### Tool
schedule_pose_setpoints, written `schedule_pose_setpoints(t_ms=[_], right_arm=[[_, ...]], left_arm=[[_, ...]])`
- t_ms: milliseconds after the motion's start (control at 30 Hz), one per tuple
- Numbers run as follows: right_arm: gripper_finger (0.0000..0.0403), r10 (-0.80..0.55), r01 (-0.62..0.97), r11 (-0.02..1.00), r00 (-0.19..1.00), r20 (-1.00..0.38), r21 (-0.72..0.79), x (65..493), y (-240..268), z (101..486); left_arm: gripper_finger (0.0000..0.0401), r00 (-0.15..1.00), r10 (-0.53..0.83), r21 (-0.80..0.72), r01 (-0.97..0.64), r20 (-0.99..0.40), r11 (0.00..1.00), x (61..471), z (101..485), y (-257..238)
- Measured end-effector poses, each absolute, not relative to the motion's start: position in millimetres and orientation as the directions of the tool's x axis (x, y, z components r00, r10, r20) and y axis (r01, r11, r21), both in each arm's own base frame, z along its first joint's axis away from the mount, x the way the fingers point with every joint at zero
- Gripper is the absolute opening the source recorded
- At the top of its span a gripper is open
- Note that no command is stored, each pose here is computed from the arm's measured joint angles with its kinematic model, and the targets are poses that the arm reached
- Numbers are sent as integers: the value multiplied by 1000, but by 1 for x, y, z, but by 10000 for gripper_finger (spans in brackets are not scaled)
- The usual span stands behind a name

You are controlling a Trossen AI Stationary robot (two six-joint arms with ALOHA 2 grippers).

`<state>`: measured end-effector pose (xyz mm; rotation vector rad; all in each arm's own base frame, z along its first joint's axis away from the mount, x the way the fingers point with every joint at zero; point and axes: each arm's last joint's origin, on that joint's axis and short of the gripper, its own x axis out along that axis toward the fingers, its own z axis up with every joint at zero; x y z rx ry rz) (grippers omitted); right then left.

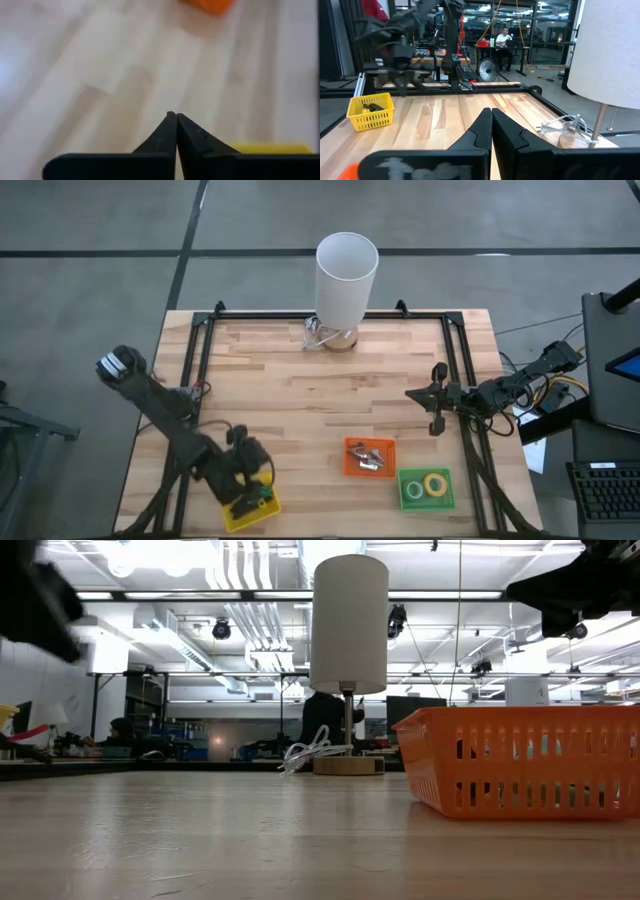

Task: Pick and place Stapler, Stapler remover, tape
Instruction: Return to Home Position

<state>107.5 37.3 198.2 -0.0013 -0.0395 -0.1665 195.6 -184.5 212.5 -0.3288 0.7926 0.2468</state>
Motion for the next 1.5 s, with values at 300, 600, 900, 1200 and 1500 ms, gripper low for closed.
schedule_pose_setpoints(t_ms=[300,600,900,1200,1500], right_arm=[[8,-166,166,986,985,39,1,108,37,198],[8,-166,166,986,985,39,1,108,37,198],[8,-165,165,986,986,39,1,108,37,198],[8,-165,165,986,986,39,1,107,37,198],[8,-165,165,986,985,40,2,107,37,198]], left_arm=[[5,920,108,-237,-208,-377,949,184,204,-95],[7,977,210,-139,-215,-49,967,116,196,-45],[12,956,223,-217,-181,191,959,88,190,-28],[14,941,295,-97,-282,167,954,85,192,-24],[17,945,294,-73,-286,144,955,87,189,-25]])
